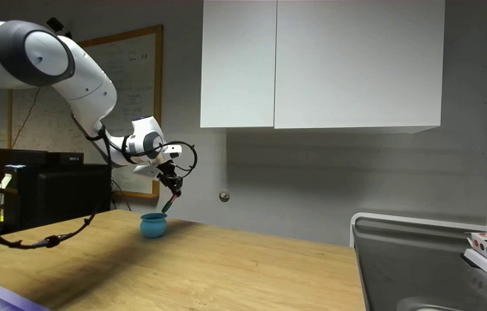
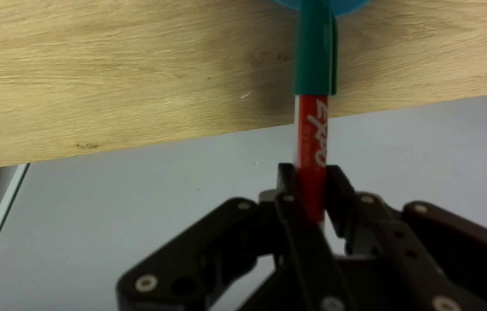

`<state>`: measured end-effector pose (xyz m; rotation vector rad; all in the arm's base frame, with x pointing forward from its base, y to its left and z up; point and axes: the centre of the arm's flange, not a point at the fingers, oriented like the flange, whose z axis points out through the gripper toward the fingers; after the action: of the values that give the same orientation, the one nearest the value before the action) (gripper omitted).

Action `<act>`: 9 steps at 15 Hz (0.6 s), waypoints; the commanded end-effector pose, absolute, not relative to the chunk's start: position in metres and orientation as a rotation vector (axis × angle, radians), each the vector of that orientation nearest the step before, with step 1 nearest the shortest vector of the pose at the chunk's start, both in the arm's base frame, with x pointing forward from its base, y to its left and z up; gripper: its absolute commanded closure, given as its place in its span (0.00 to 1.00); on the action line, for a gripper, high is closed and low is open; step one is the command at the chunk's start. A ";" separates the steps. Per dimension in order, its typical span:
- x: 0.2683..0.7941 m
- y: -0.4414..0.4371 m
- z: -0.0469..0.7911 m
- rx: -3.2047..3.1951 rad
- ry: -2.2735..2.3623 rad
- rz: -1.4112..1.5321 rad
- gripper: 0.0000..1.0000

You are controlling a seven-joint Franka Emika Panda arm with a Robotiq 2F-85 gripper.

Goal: Put the marker inside the blue container

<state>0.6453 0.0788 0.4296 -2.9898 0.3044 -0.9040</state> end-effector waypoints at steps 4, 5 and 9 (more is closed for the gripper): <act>0.646 0.071 0.430 -3.000 0.365 -0.926 0.88; 0.644 0.071 0.430 -3.004 0.364 -0.928 0.88; 0.640 0.082 0.426 -3.019 0.339 -0.931 0.88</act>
<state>0.6464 0.0705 0.4279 -3.0042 0.3324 -0.9172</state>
